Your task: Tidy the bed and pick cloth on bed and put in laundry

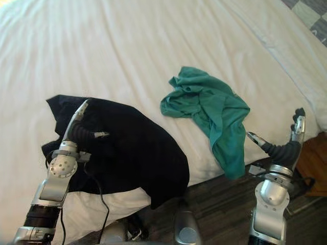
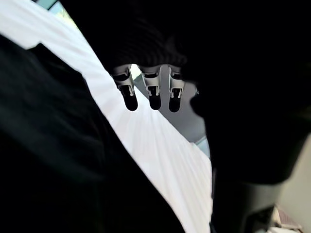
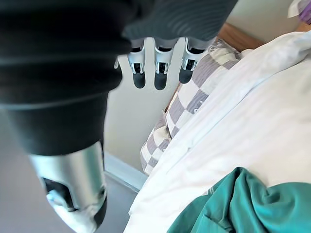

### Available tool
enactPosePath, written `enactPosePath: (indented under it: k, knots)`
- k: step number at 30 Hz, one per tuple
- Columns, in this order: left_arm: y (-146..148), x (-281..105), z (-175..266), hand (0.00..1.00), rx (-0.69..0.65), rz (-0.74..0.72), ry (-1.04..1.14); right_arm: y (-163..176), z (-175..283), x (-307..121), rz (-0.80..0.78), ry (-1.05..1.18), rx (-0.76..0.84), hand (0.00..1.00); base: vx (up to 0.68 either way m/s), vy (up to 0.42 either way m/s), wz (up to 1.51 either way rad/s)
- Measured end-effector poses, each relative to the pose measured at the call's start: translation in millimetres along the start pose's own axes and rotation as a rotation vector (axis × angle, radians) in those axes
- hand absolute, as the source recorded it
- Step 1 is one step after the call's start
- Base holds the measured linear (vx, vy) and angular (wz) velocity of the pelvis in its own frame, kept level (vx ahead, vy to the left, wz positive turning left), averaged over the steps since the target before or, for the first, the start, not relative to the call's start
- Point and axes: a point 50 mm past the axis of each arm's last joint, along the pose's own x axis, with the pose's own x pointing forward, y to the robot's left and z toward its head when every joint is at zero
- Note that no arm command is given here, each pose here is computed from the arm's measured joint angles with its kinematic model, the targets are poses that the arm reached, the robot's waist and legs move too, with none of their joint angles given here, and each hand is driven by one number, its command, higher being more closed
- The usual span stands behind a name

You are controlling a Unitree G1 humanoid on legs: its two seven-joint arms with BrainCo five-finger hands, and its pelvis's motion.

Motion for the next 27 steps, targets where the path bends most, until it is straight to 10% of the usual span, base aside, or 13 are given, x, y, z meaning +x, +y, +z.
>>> enactPosePath:
  k: [18,19,27]
  knots:
    - [-20,-23,-1,0.0,0.137,-0.247,0.032,8,19,3,0.049,-0.087,-0.002,0.0,-0.07,-0.02,-0.02]
    - [-23,-26,-5,1.0,0.15,-0.277,0.034,13,20,3,0.071,-0.094,0.01,0.0,-0.07,-0.007,0.01]
    - [-18,-32,-13,1.0,0.237,-0.332,-0.018,40,55,25,0.183,-0.279,0.029,0.0,0.01,-0.009,0.01]
